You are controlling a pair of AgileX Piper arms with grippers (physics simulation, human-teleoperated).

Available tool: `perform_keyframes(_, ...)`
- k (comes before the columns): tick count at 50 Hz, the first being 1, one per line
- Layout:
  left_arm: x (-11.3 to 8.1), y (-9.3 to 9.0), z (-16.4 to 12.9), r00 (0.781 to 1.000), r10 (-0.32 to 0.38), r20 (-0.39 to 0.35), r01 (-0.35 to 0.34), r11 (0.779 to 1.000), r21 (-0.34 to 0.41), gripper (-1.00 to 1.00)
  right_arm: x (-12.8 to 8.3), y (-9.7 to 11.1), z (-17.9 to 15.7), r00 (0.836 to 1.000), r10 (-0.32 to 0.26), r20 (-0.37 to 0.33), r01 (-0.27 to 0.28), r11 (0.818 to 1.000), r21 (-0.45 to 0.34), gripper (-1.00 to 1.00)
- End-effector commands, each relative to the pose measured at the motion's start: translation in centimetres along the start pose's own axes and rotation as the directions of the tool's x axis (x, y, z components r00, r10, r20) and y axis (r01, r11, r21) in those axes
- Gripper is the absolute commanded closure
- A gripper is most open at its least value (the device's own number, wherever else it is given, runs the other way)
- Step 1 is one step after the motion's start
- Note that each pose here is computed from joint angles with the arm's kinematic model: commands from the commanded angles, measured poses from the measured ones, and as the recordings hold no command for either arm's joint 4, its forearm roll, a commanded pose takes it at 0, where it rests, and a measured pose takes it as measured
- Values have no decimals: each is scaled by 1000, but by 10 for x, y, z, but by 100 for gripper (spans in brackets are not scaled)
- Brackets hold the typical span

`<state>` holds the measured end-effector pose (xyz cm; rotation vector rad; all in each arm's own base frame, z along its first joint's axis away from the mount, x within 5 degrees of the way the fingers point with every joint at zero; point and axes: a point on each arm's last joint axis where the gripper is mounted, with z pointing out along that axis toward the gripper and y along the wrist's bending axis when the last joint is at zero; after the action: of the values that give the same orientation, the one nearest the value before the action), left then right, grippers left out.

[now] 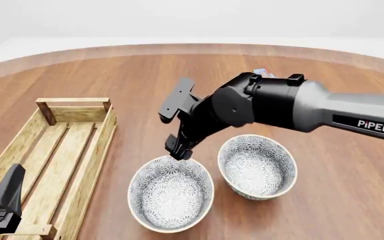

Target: Stack the left bowl on the right bowl and place them in the tray.

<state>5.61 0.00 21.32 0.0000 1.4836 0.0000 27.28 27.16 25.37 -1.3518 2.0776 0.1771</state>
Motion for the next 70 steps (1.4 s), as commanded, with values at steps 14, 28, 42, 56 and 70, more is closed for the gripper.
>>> perform_keyframes(14, 0, 0, 0, 1000, 0, 0, 0, 1000, 0, -100, 15, 27, 34, 999, 27, -46, -29, 998, -47, -100)
perform_keyframes(28, 0, 0, 0, 1000, 0, 0, 0, 1000, 0, -100, 24, 29, 38, 998, 50, -49, -52, 998, -45, -100)
perform_keyframes(42, 0, 0, 0, 1000, 0, 0, 0, 1000, 0, -100, 32, 29, 49, 995, 77, -59, -79, 996, -42, -100)
perform_keyframes(56, 0, 0, 0, 1000, 0, 0, 0, 1000, 0, -100, 40, 31, 59, 993, 97, -73, -101, 994, -42, -100)
perform_keyframes(70, 0, 0, 0, 1000, 0, 0, 0, 1000, 0, -100, 45, 32, 66, 990, 112, -87, -116, 992, -43, -100)
